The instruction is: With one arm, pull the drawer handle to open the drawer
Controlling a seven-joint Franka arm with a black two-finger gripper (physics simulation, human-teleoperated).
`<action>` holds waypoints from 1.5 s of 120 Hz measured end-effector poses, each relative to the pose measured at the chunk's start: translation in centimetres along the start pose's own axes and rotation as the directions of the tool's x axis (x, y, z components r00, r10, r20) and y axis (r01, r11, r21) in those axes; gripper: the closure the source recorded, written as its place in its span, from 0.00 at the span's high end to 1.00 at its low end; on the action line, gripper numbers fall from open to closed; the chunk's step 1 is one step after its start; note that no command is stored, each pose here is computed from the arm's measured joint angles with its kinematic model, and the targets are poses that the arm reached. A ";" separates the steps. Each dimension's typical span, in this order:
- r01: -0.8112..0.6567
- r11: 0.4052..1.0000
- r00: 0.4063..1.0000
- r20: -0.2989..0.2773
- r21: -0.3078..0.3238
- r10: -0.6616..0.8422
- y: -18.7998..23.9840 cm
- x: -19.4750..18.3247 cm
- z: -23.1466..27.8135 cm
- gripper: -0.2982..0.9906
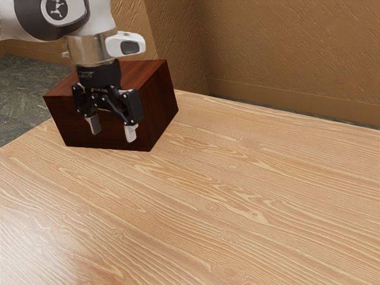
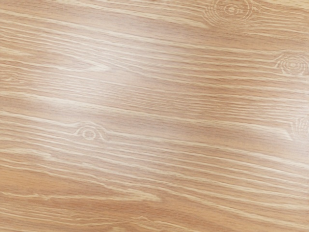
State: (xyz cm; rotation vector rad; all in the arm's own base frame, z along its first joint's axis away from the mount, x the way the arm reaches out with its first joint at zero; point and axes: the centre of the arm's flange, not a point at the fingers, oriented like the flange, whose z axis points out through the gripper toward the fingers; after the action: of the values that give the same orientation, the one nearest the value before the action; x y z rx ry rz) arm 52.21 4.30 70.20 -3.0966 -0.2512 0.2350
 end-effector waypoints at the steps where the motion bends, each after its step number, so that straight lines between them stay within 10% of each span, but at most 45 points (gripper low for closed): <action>1: -0.001 1.000 1.000 -0.005 0.000 0.001 0.1 0.0 0.0 0.77; 44: 0.018 1.000 0.994 -0.108 -0.015 -0.020 0.2 0.7 -1.4 0.77; 56: 0.032 0.999 0.964 -0.262 -0.043 -0.043 -0.5 -3.3 -8.4 0.77; 78: 0.332 0.933 0.891 -0.279 -0.138 -0.358 -2.3 -4.8 -10.4 0.77; 91: 0.591 0.776 0.738 -0.241 -0.219 -0.630 -8.1 -2.6 -9.2 0.77; 113: 0.931 0.228 0.199 -0.129 -0.285 -0.972 -29.5 -1.9 -2.3 0.77; 153: 0.912 -0.140 -0.165 -0.033 -0.385 -0.986 -34.7 7.8 6.7 0.77; 180: 0.854 -0.269 -0.298 0.004 -0.446 -0.954 -35.8 10.9 9.4 0.77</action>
State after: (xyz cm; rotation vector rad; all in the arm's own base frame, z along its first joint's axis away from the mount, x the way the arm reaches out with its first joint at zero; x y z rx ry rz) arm 55.74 41.57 60.67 -1.7098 -2.7166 -0.5217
